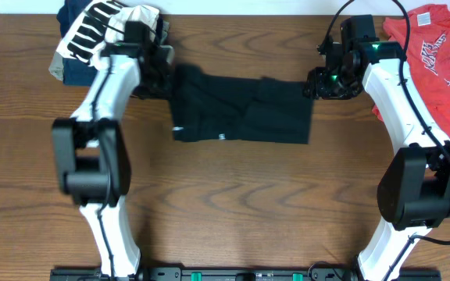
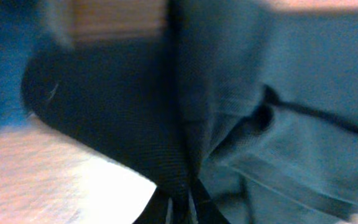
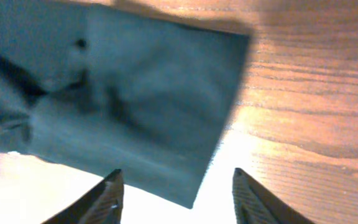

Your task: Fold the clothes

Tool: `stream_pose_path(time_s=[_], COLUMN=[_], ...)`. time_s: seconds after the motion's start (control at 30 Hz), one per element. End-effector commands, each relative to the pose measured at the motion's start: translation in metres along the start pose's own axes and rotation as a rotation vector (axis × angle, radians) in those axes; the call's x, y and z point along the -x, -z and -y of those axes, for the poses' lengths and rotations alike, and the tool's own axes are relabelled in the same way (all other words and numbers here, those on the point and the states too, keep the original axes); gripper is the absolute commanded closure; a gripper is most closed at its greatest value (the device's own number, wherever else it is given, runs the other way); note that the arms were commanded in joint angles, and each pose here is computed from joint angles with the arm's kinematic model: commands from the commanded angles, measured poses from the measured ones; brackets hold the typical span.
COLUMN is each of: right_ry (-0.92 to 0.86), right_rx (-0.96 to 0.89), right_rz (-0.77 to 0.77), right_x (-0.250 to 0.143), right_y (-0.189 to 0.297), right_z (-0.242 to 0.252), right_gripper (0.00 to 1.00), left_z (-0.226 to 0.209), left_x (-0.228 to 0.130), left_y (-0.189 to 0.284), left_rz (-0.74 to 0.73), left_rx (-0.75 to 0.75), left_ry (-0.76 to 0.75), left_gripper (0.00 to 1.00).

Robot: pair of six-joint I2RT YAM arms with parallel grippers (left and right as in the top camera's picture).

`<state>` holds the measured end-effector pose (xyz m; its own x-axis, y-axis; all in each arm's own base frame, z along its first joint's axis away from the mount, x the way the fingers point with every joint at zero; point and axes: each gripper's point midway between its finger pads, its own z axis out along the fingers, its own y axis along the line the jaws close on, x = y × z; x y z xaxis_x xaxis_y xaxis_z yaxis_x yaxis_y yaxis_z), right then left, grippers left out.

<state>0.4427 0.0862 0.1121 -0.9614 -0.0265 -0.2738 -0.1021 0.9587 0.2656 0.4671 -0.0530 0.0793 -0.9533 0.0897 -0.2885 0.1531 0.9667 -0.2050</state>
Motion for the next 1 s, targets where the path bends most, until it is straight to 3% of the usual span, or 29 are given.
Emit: stream_pose_path(time_s=[0.0, 0.23, 0.5, 0.97], right_ry=[-0.027, 0.003, 0.008, -0.099], right_rx=[0.002, 0.074, 0.091, 0.184], right_rz=[-0.047, -0.116, -0.089, -0.059], right_x=[-0.009, -0.018, -0.01, 0.0], right_y=[-0.019, -0.068, -0.077, -0.062], right_z=[0.003, -0.018, -0.021, 0.009], right_gripper=[0.56, 0.91, 0.94, 0.97], left_z=[0.001, 0.032, 0.087, 0.199], left_x=[0.006, -0.022, -0.042, -0.025], left_y=[0.051, 0.053, 0.042, 0.001], left_rz=[0.067, -0.045, -0.116, 0.026], left_rx=[0.096, 0.076, 0.04, -0.049], left_ry=[-0.032, -0.078, -0.198, -0.429], left_gripper=[0.94, 0.94, 0.94, 0.94])
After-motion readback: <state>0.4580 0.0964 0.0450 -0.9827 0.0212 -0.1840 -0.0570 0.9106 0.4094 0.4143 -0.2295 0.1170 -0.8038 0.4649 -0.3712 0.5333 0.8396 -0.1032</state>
